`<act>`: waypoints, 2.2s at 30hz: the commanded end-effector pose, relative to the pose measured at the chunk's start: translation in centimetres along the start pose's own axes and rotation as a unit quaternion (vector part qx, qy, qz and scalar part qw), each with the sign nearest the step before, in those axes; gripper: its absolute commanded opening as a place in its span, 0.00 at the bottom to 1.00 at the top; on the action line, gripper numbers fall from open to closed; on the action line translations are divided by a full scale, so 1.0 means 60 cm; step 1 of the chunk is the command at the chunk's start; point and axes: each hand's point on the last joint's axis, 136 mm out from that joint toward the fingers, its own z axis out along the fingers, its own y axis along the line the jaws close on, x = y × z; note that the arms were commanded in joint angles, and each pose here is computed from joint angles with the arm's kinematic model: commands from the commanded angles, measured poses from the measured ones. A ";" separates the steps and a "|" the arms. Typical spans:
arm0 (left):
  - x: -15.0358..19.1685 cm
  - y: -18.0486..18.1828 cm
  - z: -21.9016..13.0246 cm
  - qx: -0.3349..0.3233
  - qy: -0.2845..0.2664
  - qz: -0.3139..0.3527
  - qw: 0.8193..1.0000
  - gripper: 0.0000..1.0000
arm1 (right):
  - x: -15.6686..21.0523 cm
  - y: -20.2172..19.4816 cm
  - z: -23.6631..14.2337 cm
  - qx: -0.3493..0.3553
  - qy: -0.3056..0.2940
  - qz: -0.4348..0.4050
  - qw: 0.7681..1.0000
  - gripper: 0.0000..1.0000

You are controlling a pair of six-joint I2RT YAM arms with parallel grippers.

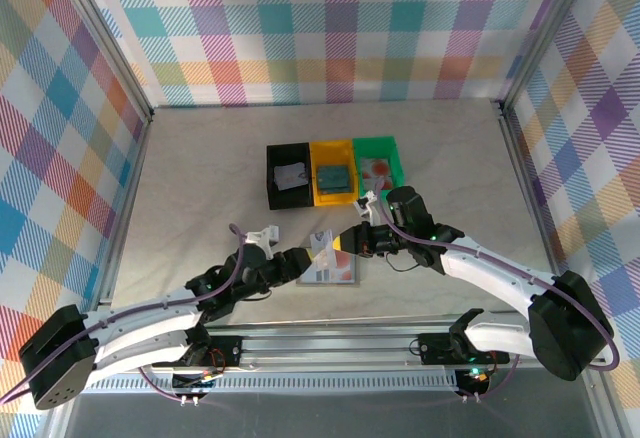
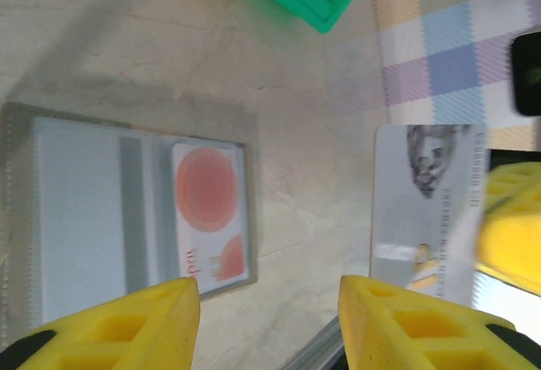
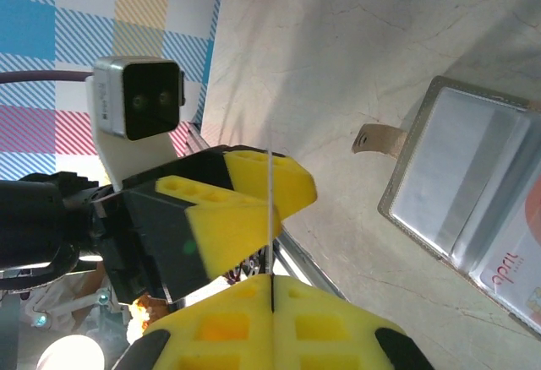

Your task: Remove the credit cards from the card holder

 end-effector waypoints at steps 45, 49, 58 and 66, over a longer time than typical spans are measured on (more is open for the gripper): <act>-0.028 -0.068 -0.030 0.126 -0.041 -0.049 0.990 0.17 | 0.007 0.045 0.035 -0.043 0.021 -0.023 0.999 0.00; -0.029 -0.068 -0.036 0.122 -0.042 -0.044 0.991 0.02 | 0.006 0.047 0.035 -0.043 0.025 -0.023 0.998 0.00; -0.008 -0.058 -0.040 0.067 0.028 -0.006 0.997 0.00 | 0.002 0.060 0.016 -0.018 0.029 -0.059 0.998 0.23; 0.031 -0.085 -0.075 0.033 0.192 0.068 0.978 0.00 | 0.014 0.069 0.002 -0.052 0.076 -0.095 0.991 0.51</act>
